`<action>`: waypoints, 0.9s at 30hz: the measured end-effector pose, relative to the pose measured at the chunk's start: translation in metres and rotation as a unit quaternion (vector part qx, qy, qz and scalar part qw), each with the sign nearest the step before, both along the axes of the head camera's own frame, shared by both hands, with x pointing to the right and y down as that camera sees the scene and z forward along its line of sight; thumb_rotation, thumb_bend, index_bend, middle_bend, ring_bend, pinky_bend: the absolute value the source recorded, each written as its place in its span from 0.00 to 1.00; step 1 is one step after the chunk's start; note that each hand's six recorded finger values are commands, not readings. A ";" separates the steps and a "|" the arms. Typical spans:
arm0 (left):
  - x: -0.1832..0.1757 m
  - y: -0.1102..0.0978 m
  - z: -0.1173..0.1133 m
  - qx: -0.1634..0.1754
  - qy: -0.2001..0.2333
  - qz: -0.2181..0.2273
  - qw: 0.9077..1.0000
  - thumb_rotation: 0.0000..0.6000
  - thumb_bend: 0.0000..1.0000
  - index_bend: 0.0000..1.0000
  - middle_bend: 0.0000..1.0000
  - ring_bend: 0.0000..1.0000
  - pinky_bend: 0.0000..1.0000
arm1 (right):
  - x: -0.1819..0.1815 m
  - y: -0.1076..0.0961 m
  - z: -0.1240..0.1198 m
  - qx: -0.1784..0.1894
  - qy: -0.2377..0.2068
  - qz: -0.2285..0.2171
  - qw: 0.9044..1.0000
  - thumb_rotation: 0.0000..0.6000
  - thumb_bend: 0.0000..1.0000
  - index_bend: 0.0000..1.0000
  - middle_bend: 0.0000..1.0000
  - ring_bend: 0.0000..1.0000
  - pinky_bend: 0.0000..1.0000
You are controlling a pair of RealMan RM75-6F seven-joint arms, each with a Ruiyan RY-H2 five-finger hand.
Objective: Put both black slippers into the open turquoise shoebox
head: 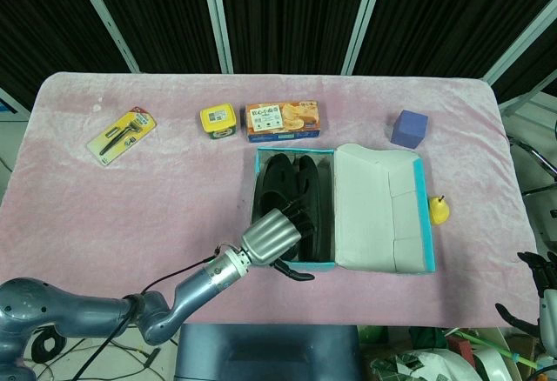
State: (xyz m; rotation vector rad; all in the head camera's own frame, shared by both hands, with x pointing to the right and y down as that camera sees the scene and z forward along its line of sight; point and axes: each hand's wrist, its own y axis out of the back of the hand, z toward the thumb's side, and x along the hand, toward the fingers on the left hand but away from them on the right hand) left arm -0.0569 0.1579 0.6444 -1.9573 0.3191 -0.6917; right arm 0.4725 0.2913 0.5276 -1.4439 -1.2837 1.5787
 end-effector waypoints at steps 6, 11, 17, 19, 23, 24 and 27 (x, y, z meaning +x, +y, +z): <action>0.003 0.011 -0.001 -0.005 0.005 0.013 1.000 0.00 0.00 0.31 0.33 0.14 0.05 | 0.001 0.001 0.000 0.000 -0.001 0.002 1.000 1.00 0.01 0.21 0.17 0.07 0.20; 0.000 0.013 -0.007 0.002 0.013 0.012 1.000 0.00 0.00 0.31 0.33 0.14 0.05 | 0.001 0.001 0.000 0.000 -0.001 0.001 1.000 1.00 0.01 0.21 0.17 0.07 0.20; -0.001 0.009 -0.017 0.009 0.031 0.002 0.999 0.00 0.00 0.31 0.33 0.14 0.05 | 0.000 0.000 0.000 0.001 -0.001 0.000 1.000 1.00 0.01 0.21 0.17 0.07 0.20; -0.003 0.009 -0.019 0.010 0.034 0.001 0.999 0.00 0.00 0.31 0.33 0.14 0.05 | 0.000 0.000 0.000 0.000 0.000 -0.001 1.000 1.00 0.01 0.21 0.17 0.07 0.20; -0.012 0.012 -0.023 0.014 0.032 0.003 0.999 0.00 0.00 0.31 0.33 0.14 0.05 | 0.000 0.000 0.001 -0.002 0.000 -0.001 1.000 1.00 0.01 0.21 0.17 0.07 0.20; -0.015 0.013 -0.023 0.016 0.030 0.004 0.999 0.00 0.00 0.31 0.33 0.14 0.05 | -0.001 -0.001 0.001 -0.002 0.000 -0.001 1.000 1.00 0.01 0.21 0.17 0.07 0.20; -0.018 0.013 -0.021 0.015 0.024 0.003 1.000 0.00 0.00 0.30 0.34 0.14 0.05 | -0.001 -0.001 0.001 -0.002 0.000 -0.003 1.000 1.00 0.01 0.21 0.17 0.07 0.20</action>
